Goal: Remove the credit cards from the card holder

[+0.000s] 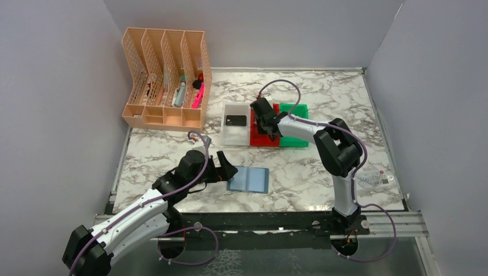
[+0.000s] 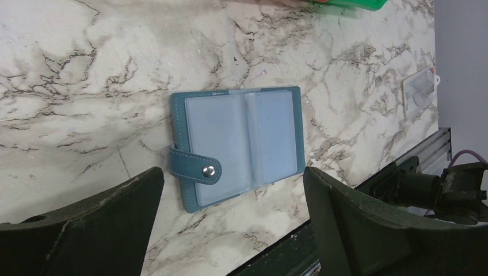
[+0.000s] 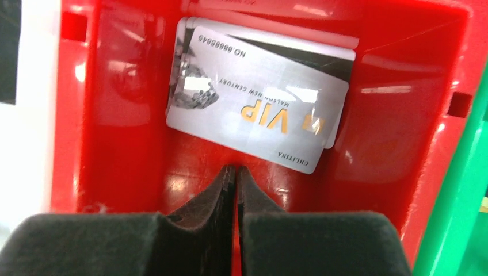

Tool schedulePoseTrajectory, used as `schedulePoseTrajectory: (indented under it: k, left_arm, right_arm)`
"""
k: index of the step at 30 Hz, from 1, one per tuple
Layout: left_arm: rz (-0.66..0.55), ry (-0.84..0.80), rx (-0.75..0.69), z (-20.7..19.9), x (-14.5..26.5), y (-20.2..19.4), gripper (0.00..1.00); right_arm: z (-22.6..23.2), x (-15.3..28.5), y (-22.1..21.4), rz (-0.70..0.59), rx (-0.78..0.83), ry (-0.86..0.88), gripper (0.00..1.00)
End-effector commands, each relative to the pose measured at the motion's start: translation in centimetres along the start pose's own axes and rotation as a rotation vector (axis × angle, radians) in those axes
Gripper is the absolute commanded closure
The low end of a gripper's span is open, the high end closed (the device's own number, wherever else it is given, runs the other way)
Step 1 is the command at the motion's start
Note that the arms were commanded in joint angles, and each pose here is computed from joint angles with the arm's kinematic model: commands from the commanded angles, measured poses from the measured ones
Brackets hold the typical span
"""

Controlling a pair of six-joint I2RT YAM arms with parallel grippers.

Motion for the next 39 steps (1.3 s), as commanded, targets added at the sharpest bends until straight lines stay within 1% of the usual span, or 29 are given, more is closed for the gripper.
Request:
schedulePoseTrajectory:
  k: [1,11,15,18,24,27,30,36,39]
  left_arm:
    - [-0.018,-0.013,-0.004,-0.2,0.1,0.5,0.05]
    - [-0.024,-0.015,-0.001,-0.3,0.1,0.5,0.05]
    - [-0.021,-0.016,-0.001,-0.3,0.1,0.5,0.05]
    - [-0.019,-0.016,-0.002,-0.3,0.1,0.5,0.05]
    - [-0.004,0.006,0.004,0.2,-0.1,0.0,0.05]
    - [0.006,0.015,0.003,0.3,-0.3,-0.2,0.05]
    - [0.022,0.027,0.004,0.6,-0.6,-0.5,0.05]
    - [0.059,0.035,-0.007,0.9,-1.3,-1.2,0.06]
    - [0.081,0.038,-0.013,1.0,-1.7,-1.6,0.07]
  right_arm:
    - [-0.8,-1.2,1.6,-0.091,-0.022,-0.089,0.89]
    - [-1.1,-1.6,2.9,-0.163,0.008,-0.122,0.88]
    - [-0.2,-0.9,2.7,-0.127,0.014,-0.051,0.87]
    - [0.5,1.3,3.1,-0.114,0.001,0.033,0.86]
    - [1.6,7.6,3.5,-0.109,-0.055,0.247,0.72]
    - [1.4,9.9,2.1,-0.061,-0.093,0.320,0.67]
    - [1.5,12.2,-0.1,0.000,-0.140,0.430,0.65]
    - [1.7,15.1,-7.1,0.207,-0.263,0.650,0.62]
    - [1.2,15.8,-9.8,0.284,-0.305,0.666,0.62]
Point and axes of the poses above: each gripper's point midway between its finger pads, its own x axis back along the fingers, its own z axis along the line the jaws close on, y = z × x, the point moved 3 cm from there along x, back along the fingers, and after that the axes turned 13 degrees about -x, right-handed, at the moved point
